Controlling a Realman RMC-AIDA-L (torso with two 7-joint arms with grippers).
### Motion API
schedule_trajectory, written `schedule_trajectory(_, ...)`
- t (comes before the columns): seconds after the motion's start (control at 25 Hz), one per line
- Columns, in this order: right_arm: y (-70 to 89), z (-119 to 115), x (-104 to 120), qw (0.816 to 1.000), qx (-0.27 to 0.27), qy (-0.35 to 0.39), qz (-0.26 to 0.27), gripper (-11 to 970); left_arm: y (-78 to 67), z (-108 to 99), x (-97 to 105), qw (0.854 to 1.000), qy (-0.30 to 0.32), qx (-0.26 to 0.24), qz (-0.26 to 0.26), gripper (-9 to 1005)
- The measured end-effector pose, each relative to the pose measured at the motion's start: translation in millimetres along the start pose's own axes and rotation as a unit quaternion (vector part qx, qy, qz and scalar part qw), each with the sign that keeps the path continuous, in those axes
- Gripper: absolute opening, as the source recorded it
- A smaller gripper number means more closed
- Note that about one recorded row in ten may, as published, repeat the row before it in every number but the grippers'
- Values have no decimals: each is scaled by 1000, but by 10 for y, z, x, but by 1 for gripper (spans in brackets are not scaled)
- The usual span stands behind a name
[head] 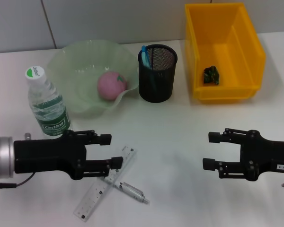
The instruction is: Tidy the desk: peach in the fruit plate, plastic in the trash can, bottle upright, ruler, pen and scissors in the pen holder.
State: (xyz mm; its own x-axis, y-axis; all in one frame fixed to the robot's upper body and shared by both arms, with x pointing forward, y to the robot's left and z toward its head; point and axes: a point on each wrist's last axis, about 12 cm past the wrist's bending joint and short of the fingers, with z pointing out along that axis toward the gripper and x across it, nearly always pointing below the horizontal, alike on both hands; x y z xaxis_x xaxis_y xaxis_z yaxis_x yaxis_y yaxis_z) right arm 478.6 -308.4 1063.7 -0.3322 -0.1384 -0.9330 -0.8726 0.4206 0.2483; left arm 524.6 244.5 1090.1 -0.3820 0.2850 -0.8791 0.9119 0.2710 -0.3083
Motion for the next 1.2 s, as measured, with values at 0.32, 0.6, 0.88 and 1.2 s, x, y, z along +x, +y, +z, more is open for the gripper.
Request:
schedule_trajectory(0.32,-18,-4,18,1000,8,10,-6,790,-53,93,-380,998,66,10,7,722)
schedule_trajectory(0.6,-24,0,12,1000,6,14,-14,790,-134,359,-861,985,174,-6,0,722)
schedule_trajectory(0.88,-38,-11,-4,1000,6,18,-19,790,-219,644,-1204,966,254,-47,0,722)
schedule_trajectory(1.2,-56,-29,-38,999,7,30,-34,790,-227,921,-1404,940,315,-126,-36,722)
